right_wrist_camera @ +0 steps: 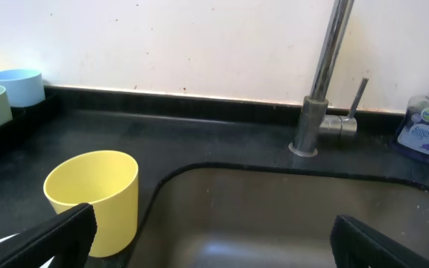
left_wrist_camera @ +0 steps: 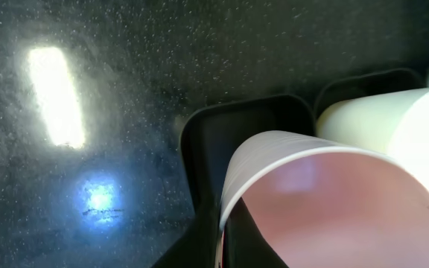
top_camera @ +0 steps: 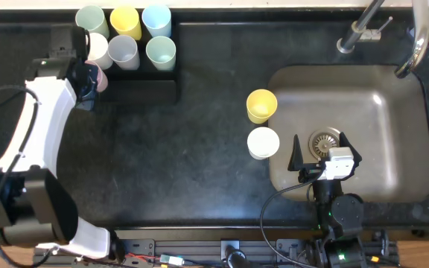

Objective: Store Cups

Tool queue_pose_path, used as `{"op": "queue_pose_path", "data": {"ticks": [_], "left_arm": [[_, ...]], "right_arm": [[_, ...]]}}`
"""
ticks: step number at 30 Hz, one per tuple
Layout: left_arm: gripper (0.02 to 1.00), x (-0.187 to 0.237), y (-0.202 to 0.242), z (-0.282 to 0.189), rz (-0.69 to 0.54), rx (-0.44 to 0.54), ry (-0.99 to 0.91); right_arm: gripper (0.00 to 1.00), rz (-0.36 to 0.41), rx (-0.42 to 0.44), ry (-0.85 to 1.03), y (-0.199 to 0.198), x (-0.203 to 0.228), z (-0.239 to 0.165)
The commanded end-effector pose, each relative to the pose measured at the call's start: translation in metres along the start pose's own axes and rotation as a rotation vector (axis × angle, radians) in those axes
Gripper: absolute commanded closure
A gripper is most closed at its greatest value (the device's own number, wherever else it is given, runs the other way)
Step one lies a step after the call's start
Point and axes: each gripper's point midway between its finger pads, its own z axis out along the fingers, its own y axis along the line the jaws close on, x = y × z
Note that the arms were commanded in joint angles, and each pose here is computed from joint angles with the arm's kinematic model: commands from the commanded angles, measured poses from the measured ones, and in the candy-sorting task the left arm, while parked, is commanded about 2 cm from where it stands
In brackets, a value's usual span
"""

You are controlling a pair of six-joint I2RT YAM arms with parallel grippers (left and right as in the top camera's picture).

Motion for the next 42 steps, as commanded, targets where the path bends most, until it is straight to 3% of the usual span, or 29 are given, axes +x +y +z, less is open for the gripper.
{"op": "queue_pose_path", "data": {"ticks": [1,12,13,15,26,31,33,35,36,39,42], "left_arm": [[0.982,0.002,0.004,0.011,-0.006,-0.031,0.004],[0.982,-0.003,0.002,0.023,-0.006,-0.041,-0.038],[0.963,-0.003,0.001,0.023,-0.007,-0.038,-0.041],[0.803,-0.003,0.0,0.023,-0.007,-0.036,-0.042],[0.684,-0.006,-0.001,0.018,-0.008,-0.023,-0.057],[0.581,-0.02,-0.008,-0.028,-0.002,0.062,-0.137],[0.575,-0.026,-0.01,-0.057,-0.004,0.123,-0.161],[0.564,-0.032,-0.026,-0.092,0.096,0.245,-0.2],[0.533,-0.031,-0.039,-0.111,0.175,0.324,-0.225],[0.297,0.001,-0.096,-0.187,0.602,0.678,-0.3],[0.211,0.054,-0.117,-0.23,0.766,0.885,-0.237]], "right_arm": [[0.005,0.004,-0.003,-0.002,0.0,0.003,0.0],[0.003,0.004,-0.003,-0.002,0.0,0.003,0.0],[0.005,0.004,-0.003,-0.002,0.0,0.003,0.0],[0.003,0.004,-0.003,-0.002,0.0,0.003,0.0],[0.005,0.004,-0.003,-0.002,0.0,0.003,0.0],[0.005,0.004,-0.003,-0.002,0.0,0.003,0.0],[0.003,0.004,-0.003,-0.002,0.0,0.003,0.0],[0.005,0.004,-0.003,-0.002,0.0,0.003,0.0],[0.003,0.004,-0.003,-0.002,0.0,0.003,0.0],[0.003,0.004,-0.003,-0.002,0.0,0.003,0.0],[0.005,0.004,-0.003,-0.002,0.0,0.003,0.0]]}}
